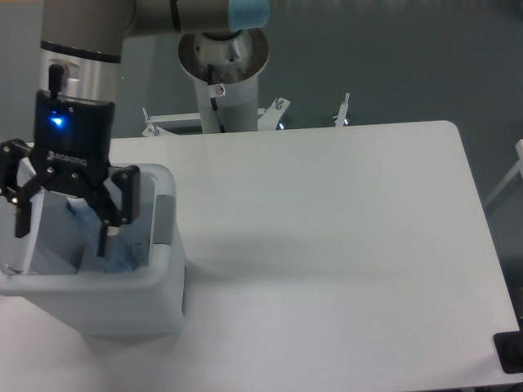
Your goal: Place the trash in the trash can
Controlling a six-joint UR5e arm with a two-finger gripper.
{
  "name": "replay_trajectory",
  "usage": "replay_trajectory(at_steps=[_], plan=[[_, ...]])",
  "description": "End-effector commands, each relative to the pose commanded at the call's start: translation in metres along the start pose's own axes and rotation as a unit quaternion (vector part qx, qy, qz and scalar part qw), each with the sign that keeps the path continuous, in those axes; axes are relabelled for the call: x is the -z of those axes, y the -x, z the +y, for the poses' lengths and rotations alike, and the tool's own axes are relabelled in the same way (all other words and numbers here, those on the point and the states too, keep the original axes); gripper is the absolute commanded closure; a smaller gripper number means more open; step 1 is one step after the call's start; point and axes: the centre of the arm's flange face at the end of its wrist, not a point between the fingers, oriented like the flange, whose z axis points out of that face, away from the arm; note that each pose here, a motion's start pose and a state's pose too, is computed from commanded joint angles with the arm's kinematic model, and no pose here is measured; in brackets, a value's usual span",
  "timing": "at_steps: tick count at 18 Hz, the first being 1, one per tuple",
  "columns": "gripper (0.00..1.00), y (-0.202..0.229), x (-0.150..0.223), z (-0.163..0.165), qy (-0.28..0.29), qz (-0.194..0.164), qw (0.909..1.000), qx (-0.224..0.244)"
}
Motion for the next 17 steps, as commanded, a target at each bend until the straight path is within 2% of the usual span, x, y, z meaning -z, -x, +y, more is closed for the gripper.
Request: replay_trajectory(at_steps=[4,8,13,17], plan=[[0.0,0.035,0.009,-0.005,-0.006,-0.025,0.9971,-0.072],[0.0,0.049,0.025,-0.005,-0.013,-0.036,0.9969,-0.068],[0.0,0.03,0.073,-0.006,-0.033,-0.039,0.9959,-0.075],[0.0,0.016,0.088,-0.001,-0.042,-0.028,0.9955,-0.08]])
